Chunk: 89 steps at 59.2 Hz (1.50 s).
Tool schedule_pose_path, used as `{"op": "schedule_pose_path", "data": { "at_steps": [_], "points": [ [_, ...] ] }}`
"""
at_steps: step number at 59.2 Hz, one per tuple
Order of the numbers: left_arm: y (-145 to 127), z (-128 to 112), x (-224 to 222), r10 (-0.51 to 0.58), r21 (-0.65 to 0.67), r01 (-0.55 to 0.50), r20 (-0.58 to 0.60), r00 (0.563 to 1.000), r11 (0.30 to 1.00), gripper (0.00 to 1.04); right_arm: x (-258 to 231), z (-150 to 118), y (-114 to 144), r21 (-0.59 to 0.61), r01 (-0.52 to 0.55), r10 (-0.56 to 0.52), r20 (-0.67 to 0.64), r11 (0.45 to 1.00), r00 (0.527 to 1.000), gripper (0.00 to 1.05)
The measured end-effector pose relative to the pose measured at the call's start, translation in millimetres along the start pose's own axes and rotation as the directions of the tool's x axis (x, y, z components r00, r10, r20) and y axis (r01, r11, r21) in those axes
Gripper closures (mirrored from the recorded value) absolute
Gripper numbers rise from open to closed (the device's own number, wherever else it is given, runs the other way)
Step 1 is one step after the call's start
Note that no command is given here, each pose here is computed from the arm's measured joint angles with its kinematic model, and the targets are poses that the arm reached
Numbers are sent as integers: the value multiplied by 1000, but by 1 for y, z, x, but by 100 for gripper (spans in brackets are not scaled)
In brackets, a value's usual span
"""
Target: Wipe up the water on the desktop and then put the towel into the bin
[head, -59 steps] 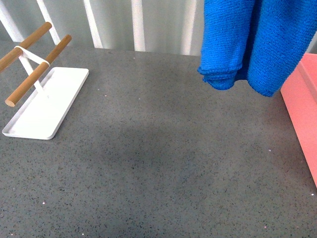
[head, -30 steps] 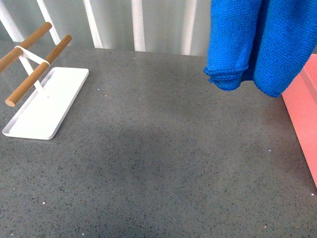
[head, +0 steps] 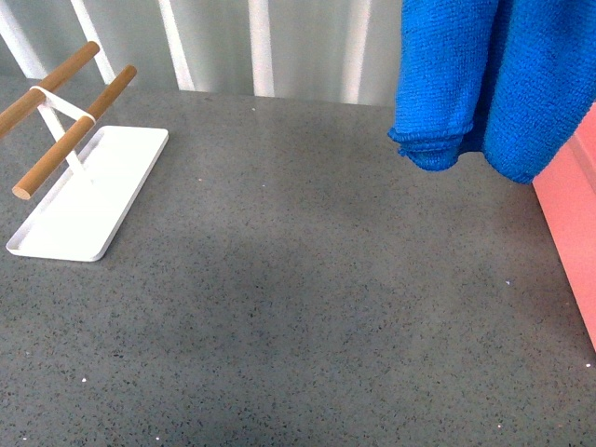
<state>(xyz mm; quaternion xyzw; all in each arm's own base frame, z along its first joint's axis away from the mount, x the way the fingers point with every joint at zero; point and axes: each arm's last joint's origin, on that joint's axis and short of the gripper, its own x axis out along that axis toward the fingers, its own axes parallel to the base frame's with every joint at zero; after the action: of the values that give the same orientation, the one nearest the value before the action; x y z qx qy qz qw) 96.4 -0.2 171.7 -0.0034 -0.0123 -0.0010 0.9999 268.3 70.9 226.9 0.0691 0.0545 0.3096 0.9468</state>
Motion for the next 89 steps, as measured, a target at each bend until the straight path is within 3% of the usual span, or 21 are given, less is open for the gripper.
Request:
{"op": "schedule_pose_path", "data": {
  "at_steps": [20, 29, 34, 48, 51, 65, 89],
  "points": [
    [0, 0, 0, 0, -1, 0, -3, 1000, 1000, 100, 5, -5, 1, 21, 29, -28, -51, 999, 998, 101],
    [0, 0, 0, 0, 0, 0, -3, 1000, 1000, 67, 45, -21, 4, 73, 110, -88, -258, 991, 962, 101],
    [0, 0, 0, 0, 0, 0, -3, 1000, 1000, 45, 78, -40, 3, 93, 185, -132, -408, 978, 903, 101],
    [0, 0, 0, 0, 1, 0, -3, 1000, 1000, 5, 113, -91, -4, 65, 357, -237, -637, 932, 733, 101],
    [0, 0, 0, 0, 2, 0, -3, 1000, 1000, 7, 113, -111, -6, 40, 396, -274, -659, 917, 700, 101],
    [0, 0, 0, 0, 2, 0, -3, 1000, 1000, 7, 97, -157, -13, 24, 452, -308, -699, 892, 645, 101],
    [0, 0, 0, 0, 2, 0, -3, 1000, 1000, 7, 64, -157, -64, -28, 573, -434, -682, 819, 588, 101]
  ]
}}
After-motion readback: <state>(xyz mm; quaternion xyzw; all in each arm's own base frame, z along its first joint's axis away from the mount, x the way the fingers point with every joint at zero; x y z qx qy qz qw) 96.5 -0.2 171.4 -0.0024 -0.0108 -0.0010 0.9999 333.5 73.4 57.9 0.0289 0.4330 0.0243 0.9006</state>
